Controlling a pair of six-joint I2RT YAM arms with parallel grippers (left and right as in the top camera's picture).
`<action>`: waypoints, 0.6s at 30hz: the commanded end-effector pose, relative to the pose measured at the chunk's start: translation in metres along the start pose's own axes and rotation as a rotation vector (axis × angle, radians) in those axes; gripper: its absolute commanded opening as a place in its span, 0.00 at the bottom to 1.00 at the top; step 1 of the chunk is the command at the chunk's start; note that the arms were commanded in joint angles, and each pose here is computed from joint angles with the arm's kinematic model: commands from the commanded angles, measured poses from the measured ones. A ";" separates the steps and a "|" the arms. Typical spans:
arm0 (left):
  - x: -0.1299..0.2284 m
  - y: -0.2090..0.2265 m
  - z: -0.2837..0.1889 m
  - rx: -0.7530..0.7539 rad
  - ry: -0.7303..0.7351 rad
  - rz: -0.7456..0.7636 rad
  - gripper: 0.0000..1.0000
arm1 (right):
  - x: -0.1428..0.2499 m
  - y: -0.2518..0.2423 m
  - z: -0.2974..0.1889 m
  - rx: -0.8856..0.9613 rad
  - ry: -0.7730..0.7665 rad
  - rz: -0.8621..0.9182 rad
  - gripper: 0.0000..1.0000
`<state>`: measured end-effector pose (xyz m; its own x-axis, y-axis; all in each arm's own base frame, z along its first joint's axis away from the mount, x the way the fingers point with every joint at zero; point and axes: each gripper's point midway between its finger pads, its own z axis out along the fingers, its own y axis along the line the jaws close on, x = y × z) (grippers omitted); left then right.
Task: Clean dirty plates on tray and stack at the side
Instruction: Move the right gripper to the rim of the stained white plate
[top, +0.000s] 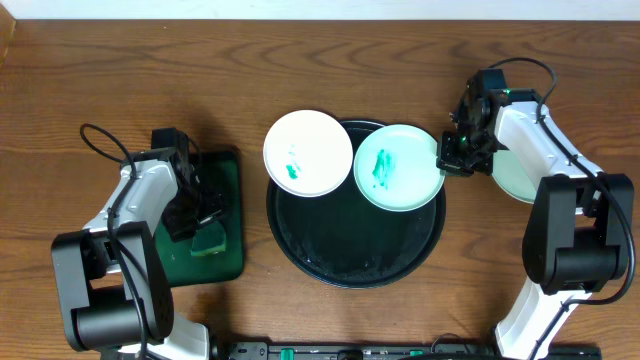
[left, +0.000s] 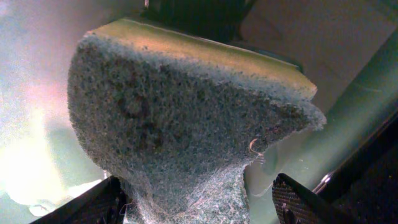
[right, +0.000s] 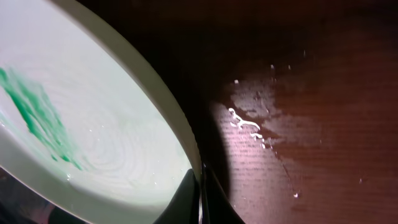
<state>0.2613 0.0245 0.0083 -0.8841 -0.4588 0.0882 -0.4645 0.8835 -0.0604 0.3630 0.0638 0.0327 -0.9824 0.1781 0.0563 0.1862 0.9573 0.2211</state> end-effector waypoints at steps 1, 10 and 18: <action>0.002 0.000 0.002 0.002 0.012 -0.003 0.75 | 0.005 -0.004 0.004 0.030 0.021 -0.002 0.01; 0.002 0.000 0.002 0.002 0.011 -0.003 0.75 | 0.036 0.007 0.006 0.053 0.130 -0.156 0.01; 0.002 0.000 0.002 0.002 0.011 -0.003 0.74 | 0.073 0.028 0.008 0.094 0.243 -0.199 0.01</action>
<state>0.2613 0.0245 0.0083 -0.8840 -0.4592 0.0882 -0.4648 0.8833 -0.0604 0.3073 0.0980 0.0361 -0.9752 -0.0472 0.2164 -0.0101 0.9854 0.1697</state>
